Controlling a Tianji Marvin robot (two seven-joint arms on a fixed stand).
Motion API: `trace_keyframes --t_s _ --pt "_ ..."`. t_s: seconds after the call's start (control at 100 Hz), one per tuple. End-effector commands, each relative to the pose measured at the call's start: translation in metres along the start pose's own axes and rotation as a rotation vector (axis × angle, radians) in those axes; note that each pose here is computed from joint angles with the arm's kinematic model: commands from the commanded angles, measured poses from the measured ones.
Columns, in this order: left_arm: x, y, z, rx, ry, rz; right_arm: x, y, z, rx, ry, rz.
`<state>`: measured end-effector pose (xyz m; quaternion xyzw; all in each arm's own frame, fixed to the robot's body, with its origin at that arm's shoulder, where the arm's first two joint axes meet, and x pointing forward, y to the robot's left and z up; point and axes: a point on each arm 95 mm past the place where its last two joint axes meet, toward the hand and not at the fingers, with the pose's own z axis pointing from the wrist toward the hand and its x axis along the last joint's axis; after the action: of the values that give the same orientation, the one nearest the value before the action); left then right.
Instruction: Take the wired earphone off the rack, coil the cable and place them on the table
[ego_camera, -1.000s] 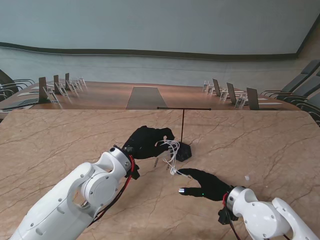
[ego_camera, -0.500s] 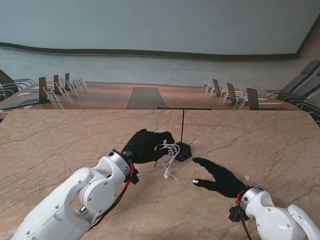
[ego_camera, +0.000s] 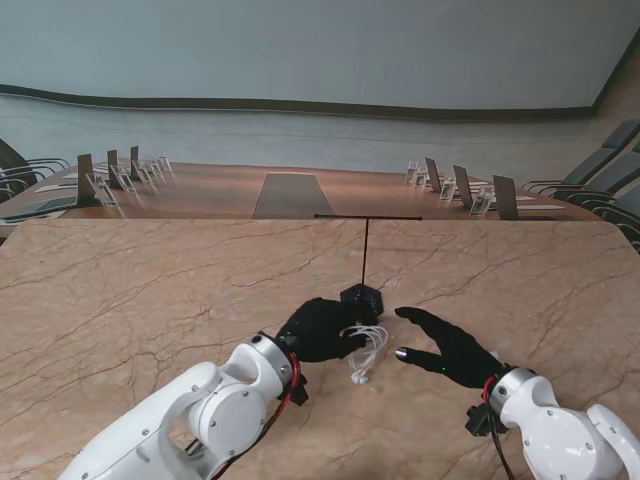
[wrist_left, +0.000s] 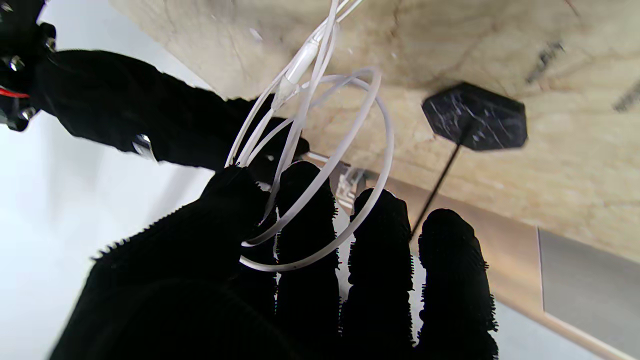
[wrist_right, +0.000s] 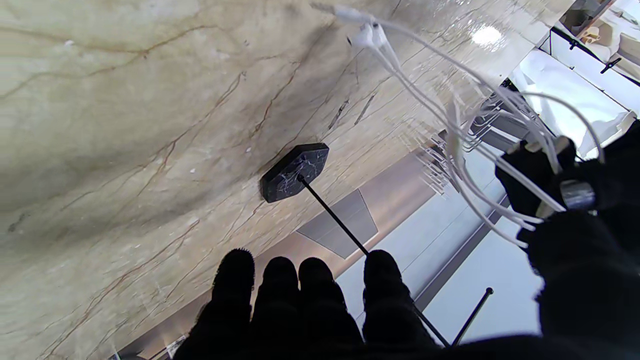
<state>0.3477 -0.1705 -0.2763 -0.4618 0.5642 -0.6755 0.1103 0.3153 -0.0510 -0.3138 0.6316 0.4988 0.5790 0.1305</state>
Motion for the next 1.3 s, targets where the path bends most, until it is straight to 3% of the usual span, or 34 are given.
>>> trace_keyframes --t_s 0.0,0.25,0.63,0.9,1.29 --pt "0.006 0.006 0.005 -0.014 0.005 -0.014 0.001 0.0 -0.002 -0.005 0.001 0.007" --pt "0.003 0.03 0.016 -0.039 -0.067 -0.074 -0.002 0.006 -0.004 -0.015 -0.006 0.003" --pt "-0.049 0.064 0.023 -0.061 -0.268 -0.134 -0.001 0.003 0.007 0.024 -0.051 0.007" --pt "-0.072 0.066 0.019 -0.064 -0.322 -0.115 0.006 0.002 0.016 0.044 -0.063 0.005" --pt "-0.091 0.058 0.01 -0.085 -0.342 0.012 0.009 -0.001 0.024 0.065 -0.064 0.011"
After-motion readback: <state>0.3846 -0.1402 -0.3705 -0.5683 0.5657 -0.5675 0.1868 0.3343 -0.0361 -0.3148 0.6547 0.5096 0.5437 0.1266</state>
